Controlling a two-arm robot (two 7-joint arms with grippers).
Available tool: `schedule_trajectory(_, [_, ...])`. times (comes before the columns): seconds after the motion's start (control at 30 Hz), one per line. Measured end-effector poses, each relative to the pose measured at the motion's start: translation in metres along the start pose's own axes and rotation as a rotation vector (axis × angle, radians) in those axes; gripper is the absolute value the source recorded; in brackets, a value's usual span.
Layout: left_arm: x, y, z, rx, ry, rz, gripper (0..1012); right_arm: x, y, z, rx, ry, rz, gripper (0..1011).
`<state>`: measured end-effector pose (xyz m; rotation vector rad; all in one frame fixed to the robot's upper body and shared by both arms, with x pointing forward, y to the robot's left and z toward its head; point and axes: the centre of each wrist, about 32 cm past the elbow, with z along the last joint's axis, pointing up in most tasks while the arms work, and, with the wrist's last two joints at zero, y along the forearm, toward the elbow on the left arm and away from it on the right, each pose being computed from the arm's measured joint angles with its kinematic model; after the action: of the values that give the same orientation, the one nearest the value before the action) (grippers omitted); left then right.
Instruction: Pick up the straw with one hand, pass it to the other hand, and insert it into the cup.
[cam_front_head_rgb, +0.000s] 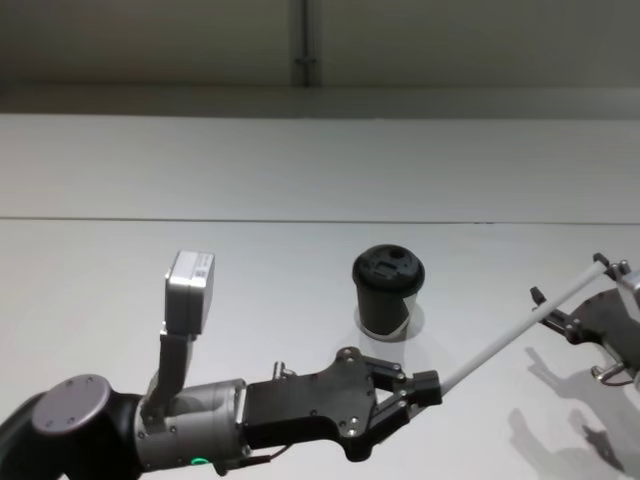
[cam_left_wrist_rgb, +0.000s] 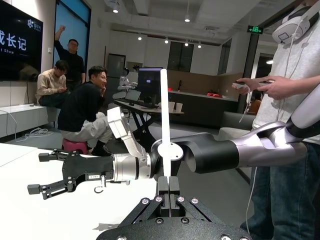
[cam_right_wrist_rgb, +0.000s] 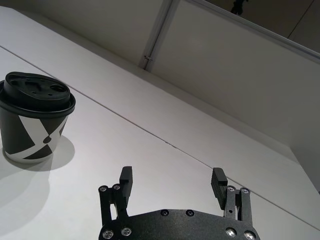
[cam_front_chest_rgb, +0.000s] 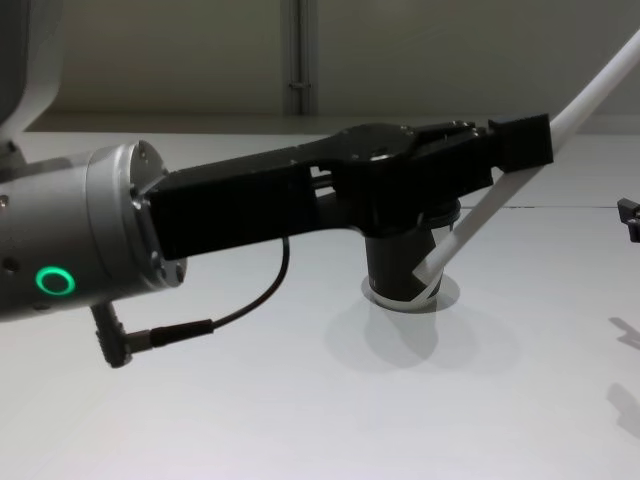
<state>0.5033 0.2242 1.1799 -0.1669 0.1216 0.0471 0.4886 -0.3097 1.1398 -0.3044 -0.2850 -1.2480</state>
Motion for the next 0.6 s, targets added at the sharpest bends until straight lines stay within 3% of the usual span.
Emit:
schedule_trajectory(0.13, [0.0001, 0.0002, -0.0002, 0.000, 0.002, 0.001, 0, 0.000, 0.000, 0.000, 0.002, 0.000, 0.004, 1001])
schedule_trajectory(0.27, [0.0001, 0.0003, -0.0003, -0.001, 0.004, 0.001, 0, 0.003, 0.000, 0.001, 0.048, 0.018, 0.090, 1001])
schedule_trajectory(0.6, [0.0002, 0.0005, -0.0005, -0.002, 0.006, 0.001, 0, 0.009, -0.014, -0.003, 0.138, 0.094, 0.225, 1001])
